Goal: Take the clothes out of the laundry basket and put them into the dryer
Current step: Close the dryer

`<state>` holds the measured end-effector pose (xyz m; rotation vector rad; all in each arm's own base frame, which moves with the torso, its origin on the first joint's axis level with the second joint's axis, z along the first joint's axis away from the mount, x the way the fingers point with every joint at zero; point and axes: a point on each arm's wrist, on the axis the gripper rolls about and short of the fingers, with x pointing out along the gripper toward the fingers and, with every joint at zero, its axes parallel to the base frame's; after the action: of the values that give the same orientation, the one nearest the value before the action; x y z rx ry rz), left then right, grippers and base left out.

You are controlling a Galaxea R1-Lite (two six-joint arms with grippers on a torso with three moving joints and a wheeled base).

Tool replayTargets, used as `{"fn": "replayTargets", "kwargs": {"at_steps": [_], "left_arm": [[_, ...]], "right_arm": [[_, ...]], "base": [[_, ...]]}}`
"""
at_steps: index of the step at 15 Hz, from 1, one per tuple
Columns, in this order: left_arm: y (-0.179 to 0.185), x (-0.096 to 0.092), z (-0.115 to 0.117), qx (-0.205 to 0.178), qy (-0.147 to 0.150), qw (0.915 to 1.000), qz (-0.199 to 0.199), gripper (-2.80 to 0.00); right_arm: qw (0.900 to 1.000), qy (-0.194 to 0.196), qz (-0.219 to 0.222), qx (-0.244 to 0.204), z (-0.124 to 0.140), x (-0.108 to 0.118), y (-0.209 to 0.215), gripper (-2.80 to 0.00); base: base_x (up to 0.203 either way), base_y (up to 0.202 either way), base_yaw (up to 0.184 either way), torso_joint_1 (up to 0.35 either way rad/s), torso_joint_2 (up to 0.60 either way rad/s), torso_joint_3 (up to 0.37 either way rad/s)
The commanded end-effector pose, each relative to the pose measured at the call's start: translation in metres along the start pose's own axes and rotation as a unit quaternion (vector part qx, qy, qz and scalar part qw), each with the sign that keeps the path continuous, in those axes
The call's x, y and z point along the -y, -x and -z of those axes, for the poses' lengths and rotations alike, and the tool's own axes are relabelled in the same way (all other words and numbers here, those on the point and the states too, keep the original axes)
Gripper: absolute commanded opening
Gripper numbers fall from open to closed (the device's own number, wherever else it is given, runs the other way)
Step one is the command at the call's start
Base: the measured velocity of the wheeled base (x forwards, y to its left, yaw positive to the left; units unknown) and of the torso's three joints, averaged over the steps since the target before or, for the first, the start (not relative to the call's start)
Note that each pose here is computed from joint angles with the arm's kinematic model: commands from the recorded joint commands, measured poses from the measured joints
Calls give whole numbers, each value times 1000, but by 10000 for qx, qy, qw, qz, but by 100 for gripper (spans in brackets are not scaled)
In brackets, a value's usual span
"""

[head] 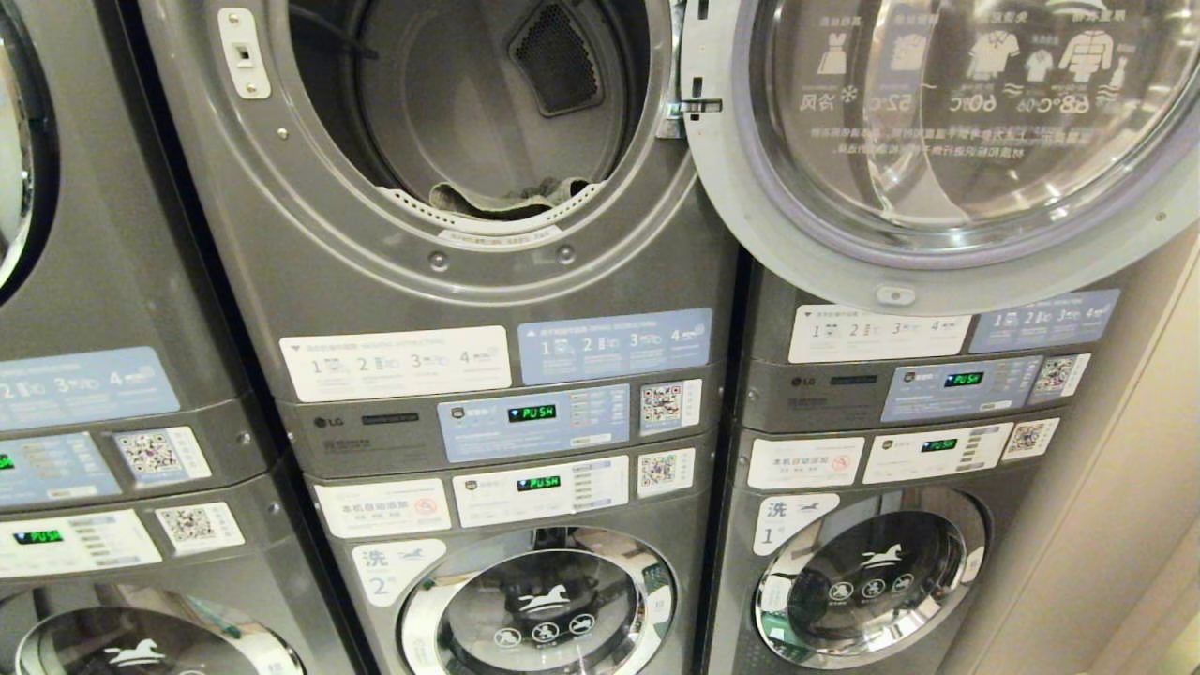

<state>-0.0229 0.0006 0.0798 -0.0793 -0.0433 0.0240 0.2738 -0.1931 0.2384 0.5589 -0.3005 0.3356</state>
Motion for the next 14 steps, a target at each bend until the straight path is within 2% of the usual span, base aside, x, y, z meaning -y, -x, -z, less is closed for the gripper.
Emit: {"fn": "replayTargets", "kwargs": {"at_steps": [1,6,12,14], "left_arm": [[-1,0,4,-65,4,10000,-7,-280],[-1,0,4,-65,4,10000,-7,-280],[-1,0,4,-65,4,10000,-7,-280],[-1,0,4,-65,4,10000,-7,-280]], "right_arm": [[9993,-210,-219,-222,1,-8,0,-280],[9895,-962,-675,-846,12,-56,13,-280],[9750,-1272,-1275,-1305,34,-121,31,-280],[9766,-1234,-1255,-1235,33,-118,26,-280]], "base": [[0,0,0,0,0,0],[0,0,0,0,0,0],[0,0,0,0,0,0],[0,0,0,0,0,0]]}}
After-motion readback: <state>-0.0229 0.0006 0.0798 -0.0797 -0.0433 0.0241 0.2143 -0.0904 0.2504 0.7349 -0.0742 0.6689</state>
